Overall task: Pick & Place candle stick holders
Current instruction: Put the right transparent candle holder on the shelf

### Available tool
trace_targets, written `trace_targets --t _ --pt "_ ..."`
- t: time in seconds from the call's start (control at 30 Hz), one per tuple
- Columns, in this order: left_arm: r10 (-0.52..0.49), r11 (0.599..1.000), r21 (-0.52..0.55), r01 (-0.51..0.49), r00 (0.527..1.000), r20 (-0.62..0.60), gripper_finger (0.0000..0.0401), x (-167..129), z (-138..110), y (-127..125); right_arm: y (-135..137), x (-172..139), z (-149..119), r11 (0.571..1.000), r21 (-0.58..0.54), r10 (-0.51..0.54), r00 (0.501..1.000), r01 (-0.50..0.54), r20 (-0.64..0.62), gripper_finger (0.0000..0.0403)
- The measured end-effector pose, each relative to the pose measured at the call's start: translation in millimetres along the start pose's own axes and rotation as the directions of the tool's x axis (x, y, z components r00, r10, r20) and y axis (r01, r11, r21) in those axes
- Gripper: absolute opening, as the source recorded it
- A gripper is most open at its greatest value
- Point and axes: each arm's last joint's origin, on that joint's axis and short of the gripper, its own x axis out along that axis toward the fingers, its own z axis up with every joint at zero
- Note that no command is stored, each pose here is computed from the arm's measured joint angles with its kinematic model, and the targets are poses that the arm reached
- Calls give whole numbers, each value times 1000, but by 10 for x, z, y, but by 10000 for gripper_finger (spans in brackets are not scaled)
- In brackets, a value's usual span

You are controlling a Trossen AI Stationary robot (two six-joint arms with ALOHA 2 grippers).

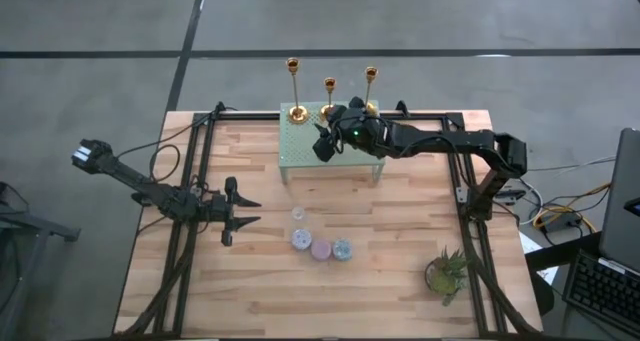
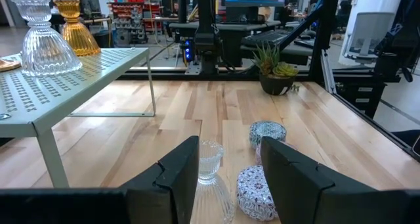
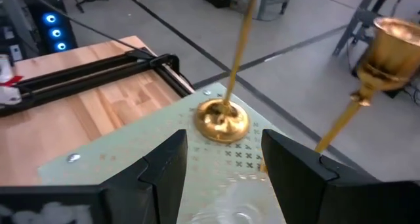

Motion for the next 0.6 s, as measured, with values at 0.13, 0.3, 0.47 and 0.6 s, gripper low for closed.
trace_targets --t 0.13,0.3,0.47,0.6 --pt "0 1000 0 0 1000 0 168 0 0 0 100 -94 30 999 -42 32 999 -31 14 180" --pt "0 1000 0 0 1000 0 168 0 0 0 194 -230 60 993 -55 107 994 -106 12 144" --pt "0 1000 0 0 1000 0 168 0 0 0 235 -213 -16 977 -32 209 977 -210 -50 73" --pt "0 1000 0 0 1000 0 168 0 0 0 254 -151 -111 977 -39 203 975 -207 -94 17"
